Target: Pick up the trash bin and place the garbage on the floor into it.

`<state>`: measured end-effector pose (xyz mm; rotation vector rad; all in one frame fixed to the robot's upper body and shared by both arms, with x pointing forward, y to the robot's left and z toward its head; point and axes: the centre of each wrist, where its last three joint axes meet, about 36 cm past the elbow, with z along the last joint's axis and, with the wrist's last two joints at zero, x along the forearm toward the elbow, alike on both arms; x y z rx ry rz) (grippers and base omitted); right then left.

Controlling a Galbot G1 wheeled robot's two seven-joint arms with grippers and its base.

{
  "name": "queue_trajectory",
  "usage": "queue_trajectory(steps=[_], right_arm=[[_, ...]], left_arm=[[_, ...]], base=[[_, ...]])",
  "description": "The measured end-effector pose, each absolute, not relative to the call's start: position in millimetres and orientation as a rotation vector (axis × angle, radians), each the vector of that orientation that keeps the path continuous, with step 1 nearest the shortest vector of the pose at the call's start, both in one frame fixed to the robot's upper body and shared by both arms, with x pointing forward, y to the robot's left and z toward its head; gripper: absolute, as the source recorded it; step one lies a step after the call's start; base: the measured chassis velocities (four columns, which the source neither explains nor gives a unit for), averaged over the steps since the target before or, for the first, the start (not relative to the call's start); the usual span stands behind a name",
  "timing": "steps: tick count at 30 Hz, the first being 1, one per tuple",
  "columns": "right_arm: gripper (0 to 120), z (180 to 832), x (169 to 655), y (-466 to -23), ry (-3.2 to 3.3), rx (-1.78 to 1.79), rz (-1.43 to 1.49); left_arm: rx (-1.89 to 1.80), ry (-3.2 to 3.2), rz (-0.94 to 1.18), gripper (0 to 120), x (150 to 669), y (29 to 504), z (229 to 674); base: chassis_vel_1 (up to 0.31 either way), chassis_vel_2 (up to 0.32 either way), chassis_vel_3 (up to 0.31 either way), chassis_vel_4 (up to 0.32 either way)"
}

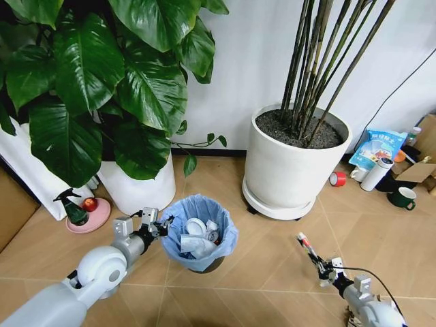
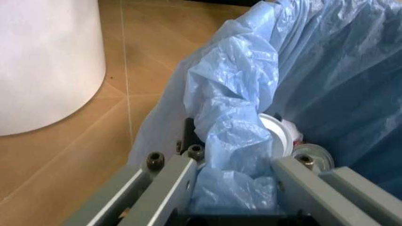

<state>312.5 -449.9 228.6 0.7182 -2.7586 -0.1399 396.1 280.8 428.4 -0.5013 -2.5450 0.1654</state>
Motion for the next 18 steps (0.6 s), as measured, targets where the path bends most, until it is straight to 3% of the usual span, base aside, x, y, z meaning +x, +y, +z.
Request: queue_trajectory(steps=[7,10,18], right_arm=[[0,283,341,-423,-2.865,1.198,-0.283],[0,326,372,-394,-2.872,1.499,-0.383],[0,381,451,-355,-2.832,1.839,-0.433]], left_arm=[[-0.502,-2.540,0.168,1,402,278,424],[-0.514,-2.533,0.170,1,403,273,420],[-0.530,-2.531,0.193,1,409,268,416]], base=[[0.000,0.000,0.000,0.000],[0.000,0.000,0.000,0.000],[0.000,0.000,0.000,0.000]])
